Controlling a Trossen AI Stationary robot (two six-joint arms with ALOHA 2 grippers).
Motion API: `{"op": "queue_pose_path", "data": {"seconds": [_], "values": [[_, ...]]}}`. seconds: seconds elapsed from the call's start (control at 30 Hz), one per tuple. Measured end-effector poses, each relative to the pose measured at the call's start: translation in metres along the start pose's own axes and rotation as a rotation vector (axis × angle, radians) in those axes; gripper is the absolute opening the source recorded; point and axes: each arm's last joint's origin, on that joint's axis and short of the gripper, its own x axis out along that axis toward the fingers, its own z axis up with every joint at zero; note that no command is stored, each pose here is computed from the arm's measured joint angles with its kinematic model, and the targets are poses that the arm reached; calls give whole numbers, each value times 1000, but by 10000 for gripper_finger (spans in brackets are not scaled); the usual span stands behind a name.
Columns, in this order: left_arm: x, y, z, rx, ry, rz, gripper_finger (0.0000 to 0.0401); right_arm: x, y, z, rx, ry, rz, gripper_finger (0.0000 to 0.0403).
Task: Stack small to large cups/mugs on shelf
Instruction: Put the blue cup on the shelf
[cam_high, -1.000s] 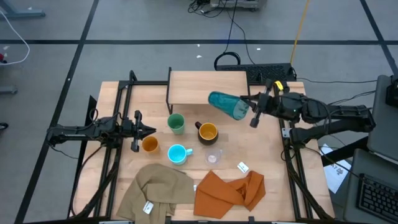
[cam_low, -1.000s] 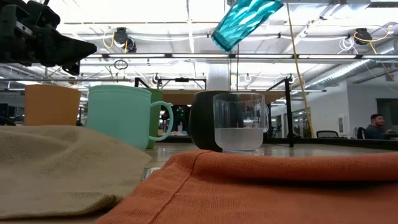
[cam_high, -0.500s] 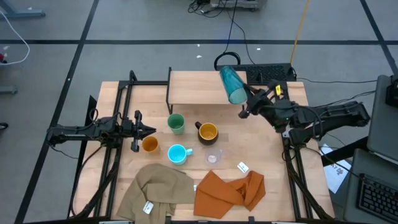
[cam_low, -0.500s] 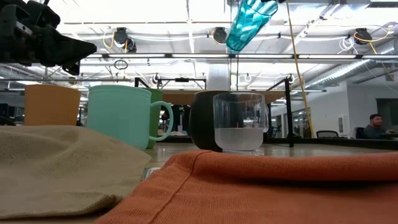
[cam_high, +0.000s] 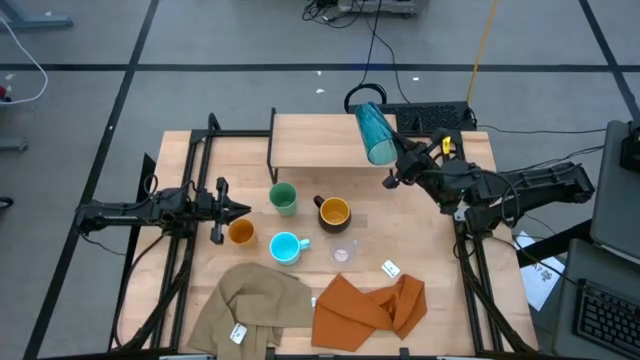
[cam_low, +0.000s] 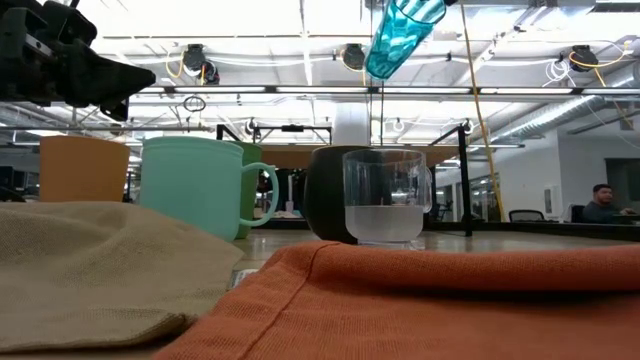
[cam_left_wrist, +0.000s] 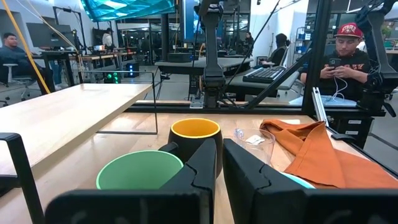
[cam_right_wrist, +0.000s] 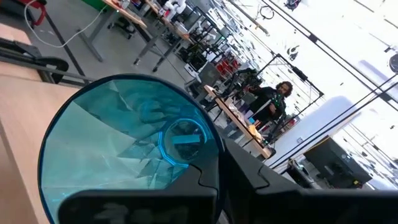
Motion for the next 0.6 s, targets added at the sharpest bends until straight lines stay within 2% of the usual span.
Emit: {"op": "queue_pose_path", "data": {"seconds": [0.27,0.5,0.6], "values": [[0,0,0,0,0,0,31,0,-7,6,-19,-5,-22,0],[0,0,0,0,1,0,31,-5,-37,25,39,8,-7,0],[0,0,0,0,1,0,31,-6,-48,29,83,19,51,0]]}}
